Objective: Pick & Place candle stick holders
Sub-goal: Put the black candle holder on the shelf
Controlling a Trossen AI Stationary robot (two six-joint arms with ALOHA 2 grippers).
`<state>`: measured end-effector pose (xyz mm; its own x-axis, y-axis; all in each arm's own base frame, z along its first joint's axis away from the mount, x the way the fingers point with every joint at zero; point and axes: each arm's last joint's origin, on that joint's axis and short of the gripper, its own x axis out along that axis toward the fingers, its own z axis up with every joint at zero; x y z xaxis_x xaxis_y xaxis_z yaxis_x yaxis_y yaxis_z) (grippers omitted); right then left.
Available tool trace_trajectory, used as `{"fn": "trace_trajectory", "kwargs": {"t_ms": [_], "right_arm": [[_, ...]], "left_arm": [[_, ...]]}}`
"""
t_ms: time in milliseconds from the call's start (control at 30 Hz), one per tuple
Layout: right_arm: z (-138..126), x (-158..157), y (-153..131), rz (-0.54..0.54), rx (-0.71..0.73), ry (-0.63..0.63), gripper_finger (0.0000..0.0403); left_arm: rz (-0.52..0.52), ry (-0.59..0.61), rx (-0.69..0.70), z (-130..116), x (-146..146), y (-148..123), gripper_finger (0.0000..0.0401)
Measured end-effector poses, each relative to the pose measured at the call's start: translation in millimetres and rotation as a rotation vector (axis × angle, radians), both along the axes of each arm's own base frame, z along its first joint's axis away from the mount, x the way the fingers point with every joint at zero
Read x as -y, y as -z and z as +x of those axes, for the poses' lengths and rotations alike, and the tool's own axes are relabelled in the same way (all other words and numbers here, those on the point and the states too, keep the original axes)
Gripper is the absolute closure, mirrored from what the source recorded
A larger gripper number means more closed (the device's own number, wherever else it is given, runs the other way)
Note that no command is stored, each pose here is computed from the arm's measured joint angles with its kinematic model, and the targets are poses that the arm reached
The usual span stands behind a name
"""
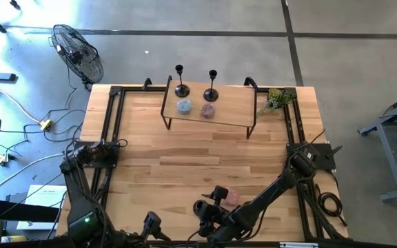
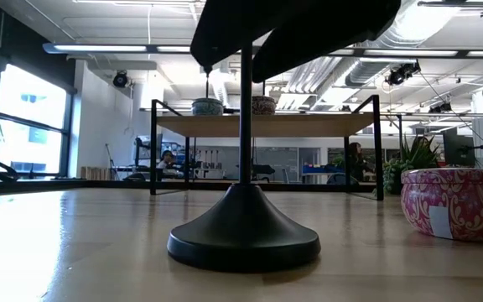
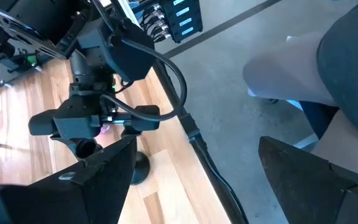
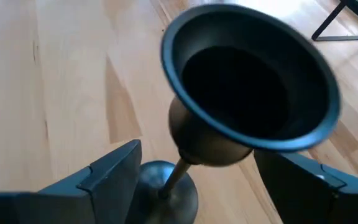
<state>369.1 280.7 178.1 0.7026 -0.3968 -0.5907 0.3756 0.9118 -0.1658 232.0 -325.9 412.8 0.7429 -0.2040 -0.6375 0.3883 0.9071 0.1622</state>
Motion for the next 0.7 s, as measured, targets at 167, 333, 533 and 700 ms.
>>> {"fn": "trace_trajectory", "kwargs": {"t_ms": [167,333,533,700], "right_arm": [[0.2,0.0,0.3,0.001,-0.014,-0.014,0.0134],[3.5,4.0,0.9,0.019,-0.037,-0.021,0.0189],[9.3,11.4,1.4,0.029,-0.065,-0.031,0.0284],[10.1,12.4,1.5,0.004,-0.083,-0.055,0.0385]], "left_arm": [[-0.035,0.023,-0.036,-0.6,1.2,0.6,0.007],[-0.09,-0.02,-0.054,-0.6,1.4,0.6,0.007],[-0.131,-0.071,-0.059,-0.3,1.0,0.5,0.007],[-0.13,-0.134,-0.014,1.1,-0.4,-0.6,0.007]]}}
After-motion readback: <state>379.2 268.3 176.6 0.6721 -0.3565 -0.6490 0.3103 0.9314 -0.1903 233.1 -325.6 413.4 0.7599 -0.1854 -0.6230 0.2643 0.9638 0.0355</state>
